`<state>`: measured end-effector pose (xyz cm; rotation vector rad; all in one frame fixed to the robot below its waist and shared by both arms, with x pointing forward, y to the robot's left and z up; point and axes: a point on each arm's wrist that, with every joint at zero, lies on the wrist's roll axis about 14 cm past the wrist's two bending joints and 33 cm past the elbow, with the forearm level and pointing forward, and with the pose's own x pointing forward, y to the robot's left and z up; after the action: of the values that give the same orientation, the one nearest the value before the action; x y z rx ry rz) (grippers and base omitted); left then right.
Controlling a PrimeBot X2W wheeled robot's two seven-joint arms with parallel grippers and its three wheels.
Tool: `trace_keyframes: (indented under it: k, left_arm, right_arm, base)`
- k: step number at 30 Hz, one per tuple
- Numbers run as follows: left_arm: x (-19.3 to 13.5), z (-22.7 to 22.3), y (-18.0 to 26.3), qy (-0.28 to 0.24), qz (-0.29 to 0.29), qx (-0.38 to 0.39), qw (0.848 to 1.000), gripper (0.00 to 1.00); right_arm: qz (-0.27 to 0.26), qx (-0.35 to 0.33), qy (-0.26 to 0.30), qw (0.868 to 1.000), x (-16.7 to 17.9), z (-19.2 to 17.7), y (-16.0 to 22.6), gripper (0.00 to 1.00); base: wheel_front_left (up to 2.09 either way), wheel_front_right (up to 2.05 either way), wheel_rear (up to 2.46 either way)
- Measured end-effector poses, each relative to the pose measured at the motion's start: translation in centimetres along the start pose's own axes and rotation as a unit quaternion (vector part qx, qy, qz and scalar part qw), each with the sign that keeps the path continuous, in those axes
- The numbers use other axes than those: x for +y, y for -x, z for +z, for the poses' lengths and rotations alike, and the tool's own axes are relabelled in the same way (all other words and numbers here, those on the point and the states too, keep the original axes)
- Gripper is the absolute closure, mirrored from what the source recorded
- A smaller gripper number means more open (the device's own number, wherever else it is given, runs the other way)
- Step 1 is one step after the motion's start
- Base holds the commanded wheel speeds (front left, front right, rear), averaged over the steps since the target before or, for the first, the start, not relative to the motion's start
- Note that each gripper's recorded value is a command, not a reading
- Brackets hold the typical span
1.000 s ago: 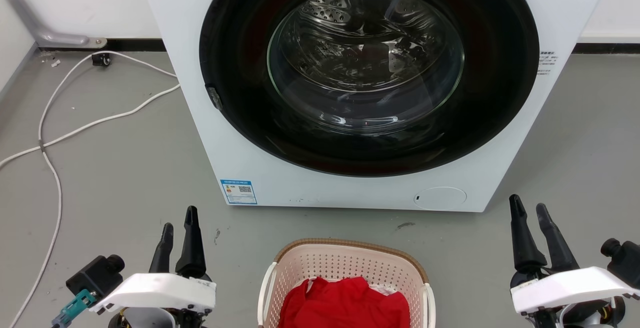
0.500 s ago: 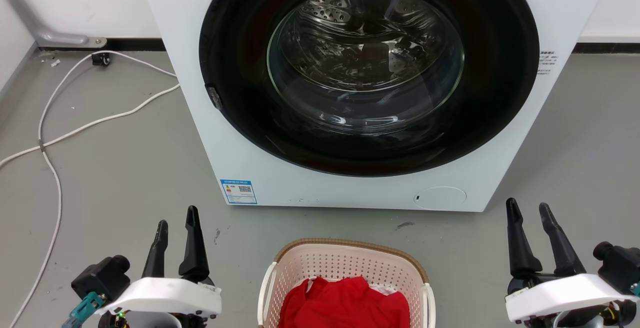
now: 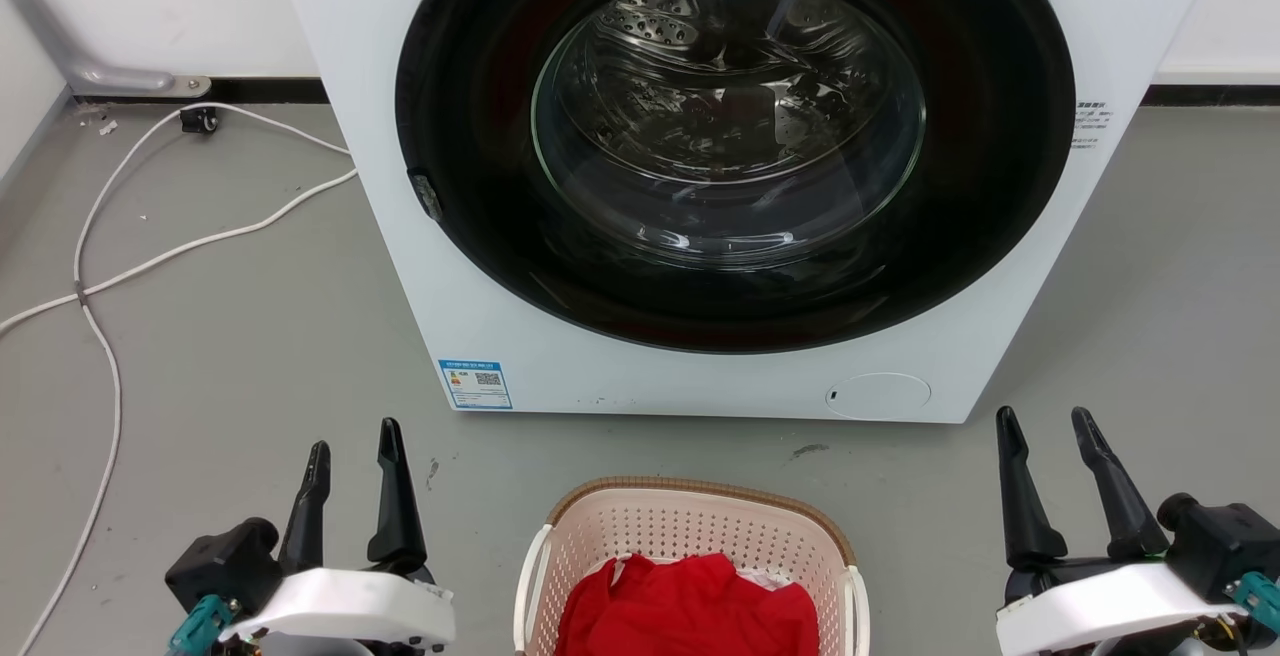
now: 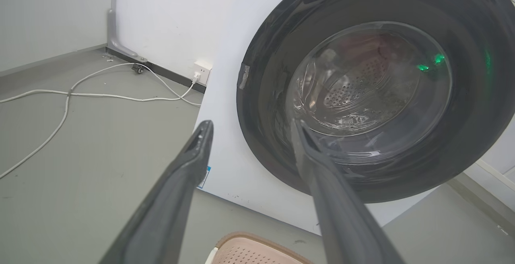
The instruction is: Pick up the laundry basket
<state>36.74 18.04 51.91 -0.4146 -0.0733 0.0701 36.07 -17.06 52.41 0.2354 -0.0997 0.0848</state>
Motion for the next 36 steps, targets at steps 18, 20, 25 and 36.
trace_keyframes:
  k: [18,20,25,36]
  left_arm:
    - [-0.4,0.2,0.4,-0.071,-0.008,-0.016,0.997,0.0]
    - [-0.5,0.2,0.4,-0.079,-0.009,-0.017,0.997,0.0]
    - [-0.6,0.2,0.6,-0.095,-0.011,-0.022,0.995,0.0]
    - [-0.9,0.4,0.8,-0.134,-0.018,-0.033,0.99,0.0]
  right_arm:
    - [0.019,-0.004,0.076,0.997,0.7,-0.1,0.4,0.0]
    - [0.022,-0.006,0.083,0.996,0.8,0.0,0.4,0.0]
    - [0.027,-0.009,0.102,0.994,1.0,0.1,0.4,0.0]
    - [0.04,-0.013,0.138,0.99,1.5,0.1,0.7,0.0]
  base:
    - [0.0,0.0,0.0]
    - [0.0,0.0,0.0]
    - [0.0,0.0,0.0]
    - [0.0,0.0,0.0]
